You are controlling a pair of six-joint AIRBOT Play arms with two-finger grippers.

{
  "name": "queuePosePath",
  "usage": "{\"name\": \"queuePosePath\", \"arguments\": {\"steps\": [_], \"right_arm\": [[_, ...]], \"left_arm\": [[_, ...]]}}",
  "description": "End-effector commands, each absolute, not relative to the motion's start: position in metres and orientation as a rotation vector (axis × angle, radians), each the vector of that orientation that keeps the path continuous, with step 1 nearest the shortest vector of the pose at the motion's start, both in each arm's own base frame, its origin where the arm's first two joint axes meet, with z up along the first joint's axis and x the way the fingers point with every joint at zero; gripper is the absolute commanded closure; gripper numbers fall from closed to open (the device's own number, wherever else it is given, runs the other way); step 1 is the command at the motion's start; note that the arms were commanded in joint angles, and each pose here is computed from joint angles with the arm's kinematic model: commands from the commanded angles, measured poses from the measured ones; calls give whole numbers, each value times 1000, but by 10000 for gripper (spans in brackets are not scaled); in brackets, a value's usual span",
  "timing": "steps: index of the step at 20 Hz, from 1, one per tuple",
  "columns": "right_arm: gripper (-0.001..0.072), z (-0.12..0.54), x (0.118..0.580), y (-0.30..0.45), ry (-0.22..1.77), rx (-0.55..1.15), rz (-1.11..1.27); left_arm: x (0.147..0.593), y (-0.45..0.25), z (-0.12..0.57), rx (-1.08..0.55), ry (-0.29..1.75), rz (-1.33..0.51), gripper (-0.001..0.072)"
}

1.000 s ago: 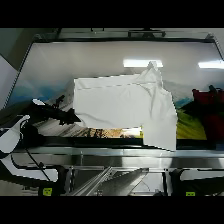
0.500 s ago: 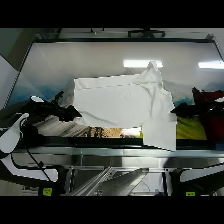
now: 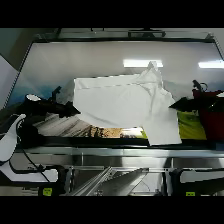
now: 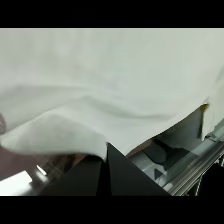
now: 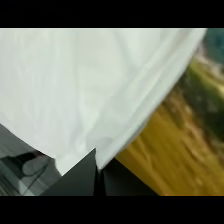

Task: Fold the shirts.

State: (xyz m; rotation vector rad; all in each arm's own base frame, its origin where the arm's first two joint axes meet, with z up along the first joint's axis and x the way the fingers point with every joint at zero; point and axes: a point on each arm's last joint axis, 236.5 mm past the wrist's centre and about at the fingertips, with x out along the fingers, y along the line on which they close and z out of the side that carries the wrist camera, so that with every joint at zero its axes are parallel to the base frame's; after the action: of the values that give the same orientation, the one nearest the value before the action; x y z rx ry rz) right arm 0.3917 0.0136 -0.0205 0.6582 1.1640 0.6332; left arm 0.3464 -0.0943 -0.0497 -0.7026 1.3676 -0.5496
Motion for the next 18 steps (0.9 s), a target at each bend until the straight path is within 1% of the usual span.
{"name": "queuePosePath", "arguments": {"steps": [1, 2, 3, 4, 5, 6, 7, 8, 9, 11, 13, 14, 15, 18], "right_arm": [[689, 84, 399, 29, 921, 607, 721], [689, 126, 398, 34, 817, 570, 746], [690, 184, 395, 37, 664, 516, 765], [689, 253, 386, 40, 473, 451, 777], [689, 318, 371, 41, 292, 378, 767], [689, 383, 347, 43, 117, 299, 727], [689, 432, 323, 43, -18, 213, 658], [689, 475, 296, 45, -139, 114, 565], [689, 509, 272, 47, -239, 38, 477], [688, 557, 231, 50, -401, -80, 308], [689, 578, 209, 42, -483, -157, 161], [689, 579, 209, 37, -483, -175, 127], [690, 573, 216, 34, -453, -177, 131], [691, 518, 267, 30, -243, -84, 330]], "left_arm": [[361, -111, 35, -711, 1105, -708, 700], [364, -123, 93, -735, 917, -831, 700], [365, -124, 168, -789, 681, -918, 700], [361, -116, 241, -813, 450, -964, 700], [343, -102, 320, -792, 215, -994, 699], [313, -89, 391, -719, -3, -1003, 698], [281, -81, 446, -634, -166, -990, 696], [248, -76, 492, -526, -297, -946, 691], [226, -74, 522, -440, -365, -874, 691], [210, -68, 554, -337, -402, -718, 690], [215, -64, 559, -348, -370, -713, 690], [228, -61, 549, -374, -305, -715, 690], [248, -58, 530, -397, -201, -724, 691], [305, -70, 456, -423, 100, -792, 691]]}}
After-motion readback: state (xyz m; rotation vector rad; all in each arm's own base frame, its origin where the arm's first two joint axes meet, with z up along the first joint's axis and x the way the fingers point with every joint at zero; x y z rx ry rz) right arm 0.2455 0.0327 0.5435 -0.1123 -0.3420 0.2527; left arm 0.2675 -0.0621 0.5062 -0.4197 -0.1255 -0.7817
